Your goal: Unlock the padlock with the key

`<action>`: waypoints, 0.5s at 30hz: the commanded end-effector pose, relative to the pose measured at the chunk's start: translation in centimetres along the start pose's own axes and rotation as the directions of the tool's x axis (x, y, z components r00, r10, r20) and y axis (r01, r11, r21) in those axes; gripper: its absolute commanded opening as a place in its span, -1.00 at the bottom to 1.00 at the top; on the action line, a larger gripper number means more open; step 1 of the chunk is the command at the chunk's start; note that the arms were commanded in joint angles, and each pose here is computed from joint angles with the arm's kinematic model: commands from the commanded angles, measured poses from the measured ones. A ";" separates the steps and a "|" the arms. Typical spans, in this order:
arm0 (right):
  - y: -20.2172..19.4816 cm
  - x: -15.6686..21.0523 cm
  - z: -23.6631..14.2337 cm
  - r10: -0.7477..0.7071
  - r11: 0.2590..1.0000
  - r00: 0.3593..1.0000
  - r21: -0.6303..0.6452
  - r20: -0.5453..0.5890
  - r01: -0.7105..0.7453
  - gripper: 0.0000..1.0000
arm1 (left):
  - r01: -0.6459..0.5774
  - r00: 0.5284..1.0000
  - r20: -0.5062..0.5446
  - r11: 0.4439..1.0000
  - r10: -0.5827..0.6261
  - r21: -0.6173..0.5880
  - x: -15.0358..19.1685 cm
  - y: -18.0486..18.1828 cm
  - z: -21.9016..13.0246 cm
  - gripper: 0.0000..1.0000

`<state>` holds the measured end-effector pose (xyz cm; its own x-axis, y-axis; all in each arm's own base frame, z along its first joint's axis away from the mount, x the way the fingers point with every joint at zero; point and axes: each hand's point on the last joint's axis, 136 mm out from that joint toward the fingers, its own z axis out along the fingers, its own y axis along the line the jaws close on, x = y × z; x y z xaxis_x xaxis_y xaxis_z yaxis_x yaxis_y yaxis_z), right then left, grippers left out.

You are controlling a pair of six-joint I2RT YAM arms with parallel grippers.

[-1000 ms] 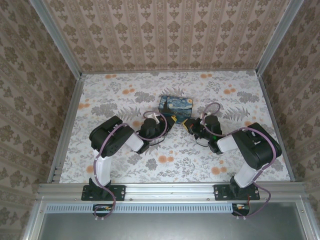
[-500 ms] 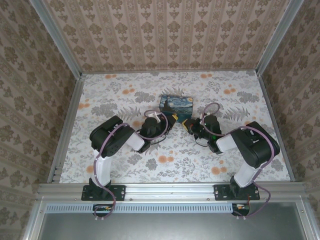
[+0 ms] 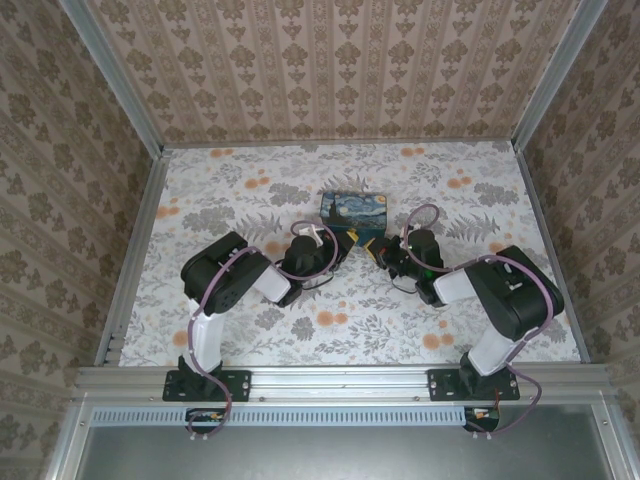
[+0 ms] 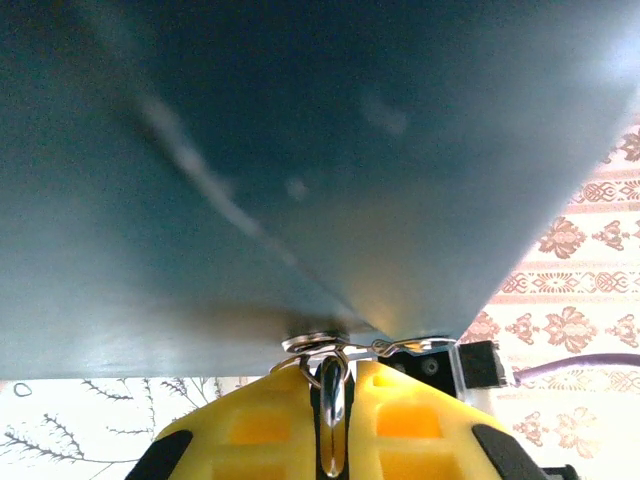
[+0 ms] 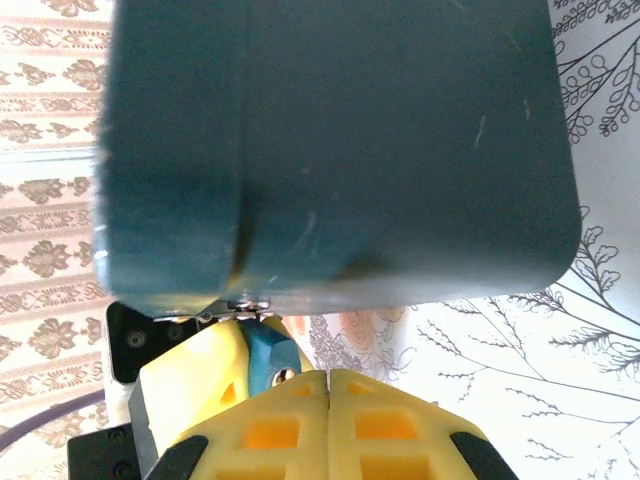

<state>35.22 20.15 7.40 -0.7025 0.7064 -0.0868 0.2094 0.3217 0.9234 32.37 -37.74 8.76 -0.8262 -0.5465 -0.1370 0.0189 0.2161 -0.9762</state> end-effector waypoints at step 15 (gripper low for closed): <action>0.2 -0.8 -1.0 -0.058 0.997 0.998 0.053 0.031 0.057 -1.00 | -0.007 1.000 0.020 0.998 0.006 0.056 -0.7 -1.1 0.0 -1.00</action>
<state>34.46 19.15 6.76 -0.7016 0.7026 -0.1187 0.2342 0.3847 0.8929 32.44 -37.68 8.67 -0.8253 -0.5480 -0.1363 0.0168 0.2173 -0.9760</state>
